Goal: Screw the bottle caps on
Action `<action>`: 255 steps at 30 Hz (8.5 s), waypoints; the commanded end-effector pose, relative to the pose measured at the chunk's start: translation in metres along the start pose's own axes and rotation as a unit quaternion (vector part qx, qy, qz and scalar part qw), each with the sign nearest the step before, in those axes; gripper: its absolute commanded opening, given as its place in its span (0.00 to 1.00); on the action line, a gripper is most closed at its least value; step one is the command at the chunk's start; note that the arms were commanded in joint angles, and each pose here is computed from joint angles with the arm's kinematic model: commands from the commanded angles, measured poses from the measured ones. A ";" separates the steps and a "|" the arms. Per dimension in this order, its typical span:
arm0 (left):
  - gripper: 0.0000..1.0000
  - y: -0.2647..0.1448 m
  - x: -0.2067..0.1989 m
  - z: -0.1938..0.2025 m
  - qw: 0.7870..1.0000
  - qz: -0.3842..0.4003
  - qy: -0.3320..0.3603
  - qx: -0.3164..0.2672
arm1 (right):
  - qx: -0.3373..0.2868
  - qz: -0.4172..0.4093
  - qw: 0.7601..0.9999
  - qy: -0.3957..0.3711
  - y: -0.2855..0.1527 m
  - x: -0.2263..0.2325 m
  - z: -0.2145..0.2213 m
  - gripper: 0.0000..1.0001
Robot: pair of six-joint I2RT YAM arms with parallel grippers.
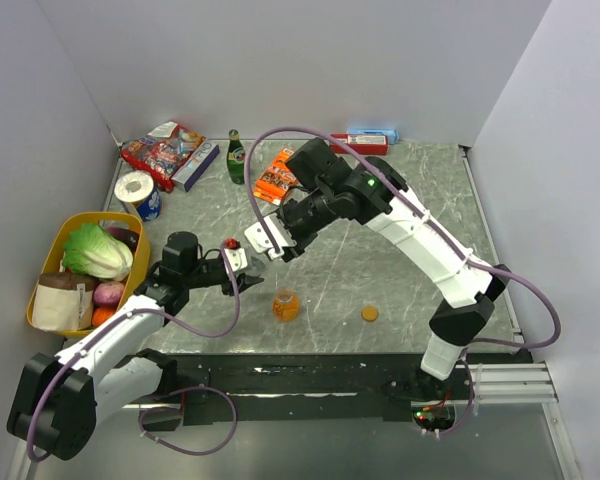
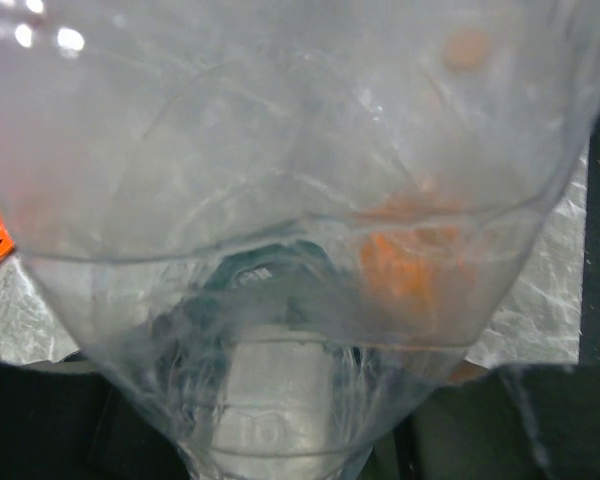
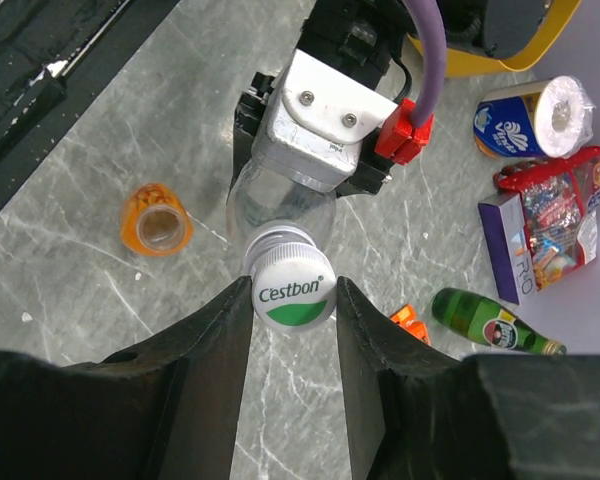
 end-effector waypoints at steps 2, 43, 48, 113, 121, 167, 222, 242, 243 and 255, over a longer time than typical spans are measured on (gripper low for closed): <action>0.01 0.003 0.014 -0.023 0.998 -0.028 0.022 -0.043 | -0.001 -0.017 1.000 0.020 0.006 -0.002 0.000 0.44; 0.01 0.006 0.024 -0.024 0.998 -0.043 0.007 -0.043 | 0.003 -0.017 0.999 0.045 -0.005 0.007 0.004 0.45; 0.01 0.007 0.026 -0.025 0.998 -0.049 0.010 -0.048 | 0.009 -0.022 0.998 0.062 -0.004 0.009 0.009 0.45; 0.01 0.007 0.058 -0.002 0.964 -0.235 -0.122 -0.031 | 0.066 0.166 0.892 0.416 -0.057 -0.013 0.049 0.78; 0.01 0.016 0.024 -0.009 0.994 -0.102 -0.034 -0.028 | -0.016 0.132 0.982 0.133 -0.069 -0.029 0.000 0.76; 0.01 0.005 0.041 -0.040 0.991 -0.115 0.060 -0.037 | 0.030 -0.069 0.997 -0.020 -0.012 0.022 0.016 0.56; 0.01 0.003 0.118 0.005 0.928 -0.359 -0.054 0.089 | -0.038 0.124 0.838 0.530 -0.045 -0.054 0.037 0.72; 0.01 0.017 0.034 -0.021 0.995 -0.063 0.064 0.049 | -0.029 0.076 0.996 0.035 -0.044 0.011 0.011 0.72; 0.01 0.016 0.033 -0.023 0.995 -0.062 0.068 0.046 | -0.028 0.074 0.997 0.026 -0.043 0.010 0.011 0.71; 0.01 0.010 0.035 -0.039 0.994 -0.068 0.084 0.024 | -0.012 0.049 0.999 -0.010 -0.029 0.011 0.017 0.61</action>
Point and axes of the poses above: each gripper's point midway between its finger pads, its own y axis out along the fingers, its own x axis along the line the jaws close on, z = x × y, the point moved 1 cm from there along -y, back along the fingers, and after that the axes turned 6 degrees about y, right-handed, at the moved point
